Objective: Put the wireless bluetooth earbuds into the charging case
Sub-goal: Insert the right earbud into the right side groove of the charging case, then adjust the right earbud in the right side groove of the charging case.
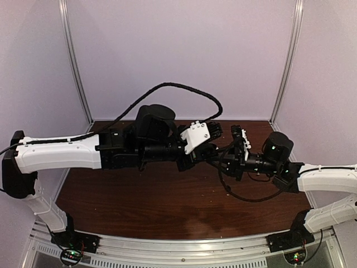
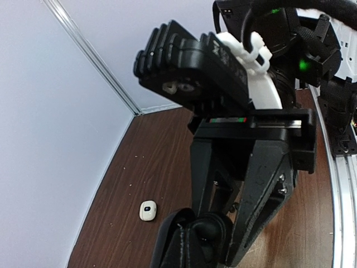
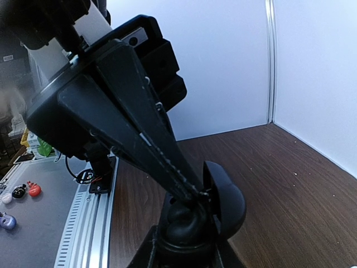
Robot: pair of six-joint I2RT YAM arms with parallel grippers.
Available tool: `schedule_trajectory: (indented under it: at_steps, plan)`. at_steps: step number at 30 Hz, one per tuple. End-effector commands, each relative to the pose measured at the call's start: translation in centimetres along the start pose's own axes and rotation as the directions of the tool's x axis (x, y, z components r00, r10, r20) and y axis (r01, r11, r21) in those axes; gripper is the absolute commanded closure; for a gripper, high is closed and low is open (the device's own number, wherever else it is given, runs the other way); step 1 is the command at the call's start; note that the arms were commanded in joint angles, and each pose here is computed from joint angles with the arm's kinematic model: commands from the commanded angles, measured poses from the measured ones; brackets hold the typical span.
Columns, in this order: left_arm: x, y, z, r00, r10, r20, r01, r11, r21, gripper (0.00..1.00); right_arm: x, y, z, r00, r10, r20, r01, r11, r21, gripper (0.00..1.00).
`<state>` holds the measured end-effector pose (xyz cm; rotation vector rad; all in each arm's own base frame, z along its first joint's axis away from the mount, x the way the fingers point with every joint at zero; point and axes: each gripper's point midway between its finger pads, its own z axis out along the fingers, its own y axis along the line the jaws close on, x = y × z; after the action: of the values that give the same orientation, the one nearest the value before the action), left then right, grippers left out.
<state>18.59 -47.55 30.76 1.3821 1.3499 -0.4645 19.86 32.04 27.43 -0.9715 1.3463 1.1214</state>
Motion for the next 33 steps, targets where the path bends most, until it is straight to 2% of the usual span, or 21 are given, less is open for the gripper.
schedule_trajectory:
  at_steps: [1, 9, 14, 19, 25, 33]
  plan:
    - [2.0, -5.9, -0.4, 0.999, 0.032, -0.041, -0.021, 0.968, 0.250, 1.00, -4.3, -0.3, -0.6, 0.986, -0.100, 0.131, 0.098, 0.995, 0.023, 1.00]
    - [2.4, -6.7, -0.4, 0.998, 0.033, -0.055, -0.015, 0.957, 0.291, 1.00, -4.4, -0.2, -0.6, 0.984, -0.125, 0.125, 0.123, 0.992, 0.024, 1.00]
    - [2.8, -4.9, -0.6, 0.996, 0.022, -0.087, -0.002, 0.975, 0.221, 1.00, -3.8, -0.1, -0.6, 0.985, -0.132, 0.108, 0.131, 0.991, 0.019, 1.00]
    - [1.7, -3.6, -1.5, 0.999, -0.010, -0.048, 0.020, 0.977, 0.214, 1.00, -3.1, -0.1, -0.7, 0.987, -0.135, 0.090, 0.134, 0.991, 0.014, 1.00]
    - [0.8, -3.5, -2.4, 1.000, -0.005, -0.010, 0.007, 0.973, 0.230, 0.90, -2.7, -0.1, -0.7, 0.988, -0.131, 0.082, 0.130, 0.991, 0.012, 1.00]
    - [0.7, -3.1, -2.8, 1.000, -0.019, 0.001, 0.018, 0.974, 0.225, 0.82, -2.4, 0.1, -0.6, 0.989, -0.125, 0.077, 0.126, 0.992, -0.003, 1.00]
